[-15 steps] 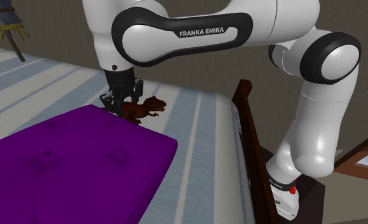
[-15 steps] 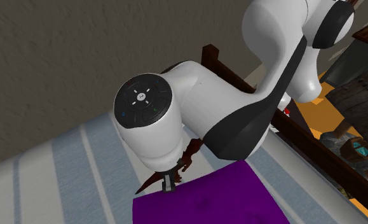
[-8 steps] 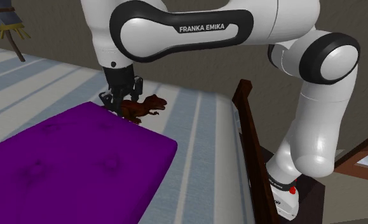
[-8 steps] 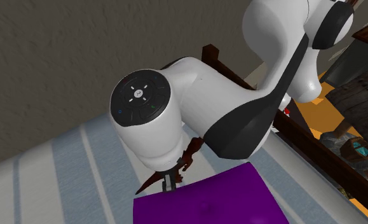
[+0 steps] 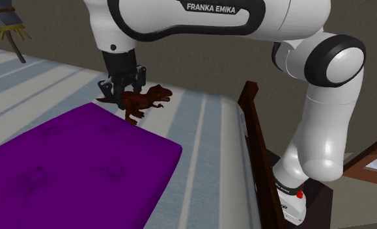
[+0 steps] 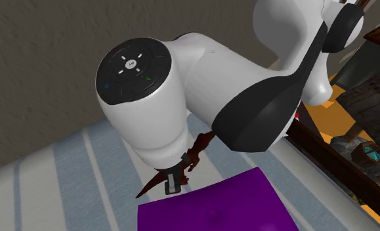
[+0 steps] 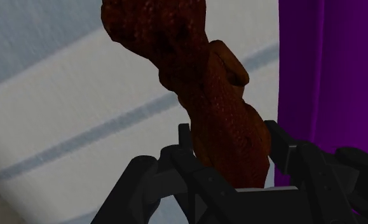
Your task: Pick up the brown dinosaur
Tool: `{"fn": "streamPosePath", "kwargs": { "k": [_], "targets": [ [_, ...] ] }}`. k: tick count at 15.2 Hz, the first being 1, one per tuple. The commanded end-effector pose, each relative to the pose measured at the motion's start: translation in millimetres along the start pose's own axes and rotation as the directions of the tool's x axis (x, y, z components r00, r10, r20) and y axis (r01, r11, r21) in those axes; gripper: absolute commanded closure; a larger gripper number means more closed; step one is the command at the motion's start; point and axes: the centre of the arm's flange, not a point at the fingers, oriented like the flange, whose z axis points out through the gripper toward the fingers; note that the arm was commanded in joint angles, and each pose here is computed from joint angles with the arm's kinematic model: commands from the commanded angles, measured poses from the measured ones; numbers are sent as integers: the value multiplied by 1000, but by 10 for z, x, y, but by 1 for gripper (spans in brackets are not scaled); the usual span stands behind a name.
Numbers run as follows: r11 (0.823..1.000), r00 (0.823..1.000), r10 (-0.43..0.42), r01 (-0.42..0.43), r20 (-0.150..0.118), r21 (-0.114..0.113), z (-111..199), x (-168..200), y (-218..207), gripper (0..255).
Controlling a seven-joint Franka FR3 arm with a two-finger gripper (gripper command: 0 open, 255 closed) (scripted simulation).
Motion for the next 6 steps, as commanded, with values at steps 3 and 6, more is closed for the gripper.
{"fn": "streamPosePath", "kwargs": {
  "k": [3, 6],
  "targets": [
    [1000, 1000, 0, 0, 0, 0, -216, -15, 18, 255],
    [1000, 1000, 0, 0, 0, 0, -276, -18, 22, 255]
  ]
}}
